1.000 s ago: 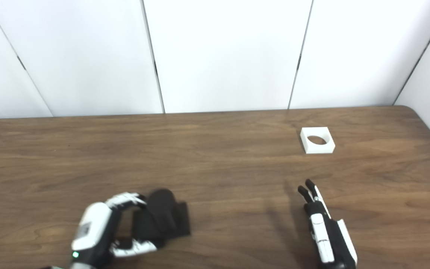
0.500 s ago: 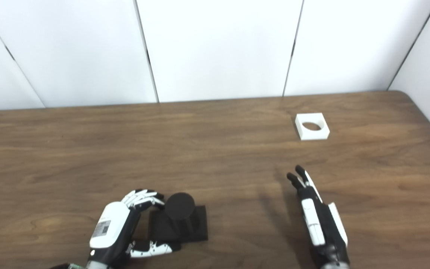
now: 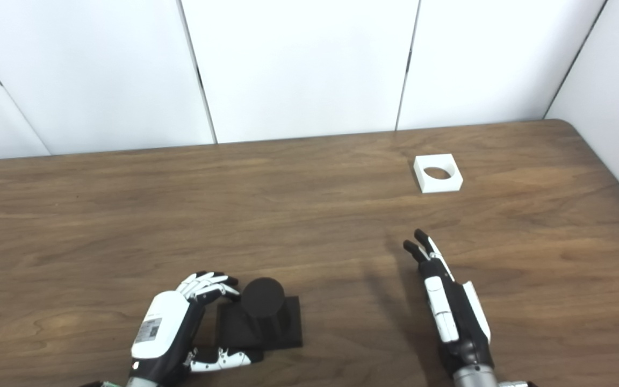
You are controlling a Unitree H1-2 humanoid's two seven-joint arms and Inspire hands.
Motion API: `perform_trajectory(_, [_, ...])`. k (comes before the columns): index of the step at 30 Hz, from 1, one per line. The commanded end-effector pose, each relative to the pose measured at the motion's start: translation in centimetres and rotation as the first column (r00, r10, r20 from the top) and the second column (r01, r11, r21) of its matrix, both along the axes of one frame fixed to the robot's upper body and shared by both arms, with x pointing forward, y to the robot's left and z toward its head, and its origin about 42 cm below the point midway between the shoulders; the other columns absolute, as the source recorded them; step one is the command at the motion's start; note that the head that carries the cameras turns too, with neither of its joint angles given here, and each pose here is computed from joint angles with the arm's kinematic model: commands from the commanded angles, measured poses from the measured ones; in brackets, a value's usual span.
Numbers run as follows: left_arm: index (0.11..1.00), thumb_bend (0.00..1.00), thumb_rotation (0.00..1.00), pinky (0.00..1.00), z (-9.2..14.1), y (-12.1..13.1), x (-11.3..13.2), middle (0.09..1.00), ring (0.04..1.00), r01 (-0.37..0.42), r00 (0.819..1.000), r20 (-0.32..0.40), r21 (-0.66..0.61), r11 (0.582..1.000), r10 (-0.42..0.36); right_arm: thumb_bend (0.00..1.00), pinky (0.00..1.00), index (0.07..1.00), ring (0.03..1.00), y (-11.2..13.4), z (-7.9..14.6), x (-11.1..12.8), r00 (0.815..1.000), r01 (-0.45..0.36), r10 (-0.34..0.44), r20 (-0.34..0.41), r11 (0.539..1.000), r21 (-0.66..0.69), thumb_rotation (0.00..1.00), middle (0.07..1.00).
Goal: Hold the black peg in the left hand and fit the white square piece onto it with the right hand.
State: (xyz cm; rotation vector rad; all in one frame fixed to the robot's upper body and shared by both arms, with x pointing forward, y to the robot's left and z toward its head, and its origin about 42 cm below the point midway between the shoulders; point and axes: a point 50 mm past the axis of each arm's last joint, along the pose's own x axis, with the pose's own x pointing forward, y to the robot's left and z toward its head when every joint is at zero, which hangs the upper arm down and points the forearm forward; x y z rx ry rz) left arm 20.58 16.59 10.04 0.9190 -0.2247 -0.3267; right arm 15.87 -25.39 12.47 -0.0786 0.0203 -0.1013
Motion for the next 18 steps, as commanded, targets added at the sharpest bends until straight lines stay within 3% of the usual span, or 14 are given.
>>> perform_trajectory(1, [0.487, 0.52, 0.05, 0.88, -1.9, -0.3, -1.2, 0.774, 0.837, 0.053, 0.993, -0.104, 0.046, 0.998, -0.048, 0.58, 1.0, 0.946, 0.975, 1.5, 1.0, 0.9, 0.998, 0.008, -0.01, 0.061, 0.999, 0.033, 0.97, 0.91])
perform_trajectory(7, [0.487, 0.52, 0.04, 0.87, -2.0, 0.3, -1.0, 0.773, 0.835, 0.054, 0.994, -0.1, 0.055, 0.997, -0.049, 0.55, 1.0, 0.957, 0.998, 1.2, 1.9, 2.0, 0.996, -0.004, 0.004, 0.086, 1.0, 0.001, 0.78, 0.925])
perform_trajectory(10, [0.487, 0.52, 0.04, 0.87, -2.0, 0.5, -1.0, 0.77, 0.83, 0.054, 0.994, -0.093, 0.048, 0.997, -0.049, 0.54, 1.0, 0.971, 0.982, 0.4, 2.8, 3.0, 0.997, -0.01, 0.022, 0.077, 0.988, -0.157, 0.7, 0.939])
perform_trajectory(12, [0.487, 0.52, 0.04, 0.86, -2.0, 0.6, -1.1, 0.767, 0.827, 0.051, 0.994, -0.097, 0.049, 0.997, -0.047, 0.58, 0.97, 0.971, 0.965, -0.3, 3.6, 3.8, 0.997, -0.003, 0.022, 0.067, 0.96, -0.279, 0.68, 0.936])
perform_trajectory(13, [0.487, 0.52, 0.04, 0.86, -1.9, 0.7, -1.1, 0.771, 0.829, 0.05, 0.994, -0.102, 0.053, 0.997, -0.045, 0.62, 0.97, 0.963, 0.957, -0.8, 4.2, 4.4, 0.997, 0.003, 0.022, 0.068, 0.941, -0.338, 0.61, 0.933])
perform_trajectory(18, [0.487, 0.52, 0.04, 0.85, -1.9, 1.0, -1.2, 0.771, 0.826, 0.047, 0.994, -0.101, 0.052, 0.998, -0.042, 0.73, 1.0, 0.96, 0.959, -2.6, 6.4, 7.2, 0.996, 0.013, 0.026, 0.082, 0.897, -0.441, 0.42, 0.942])
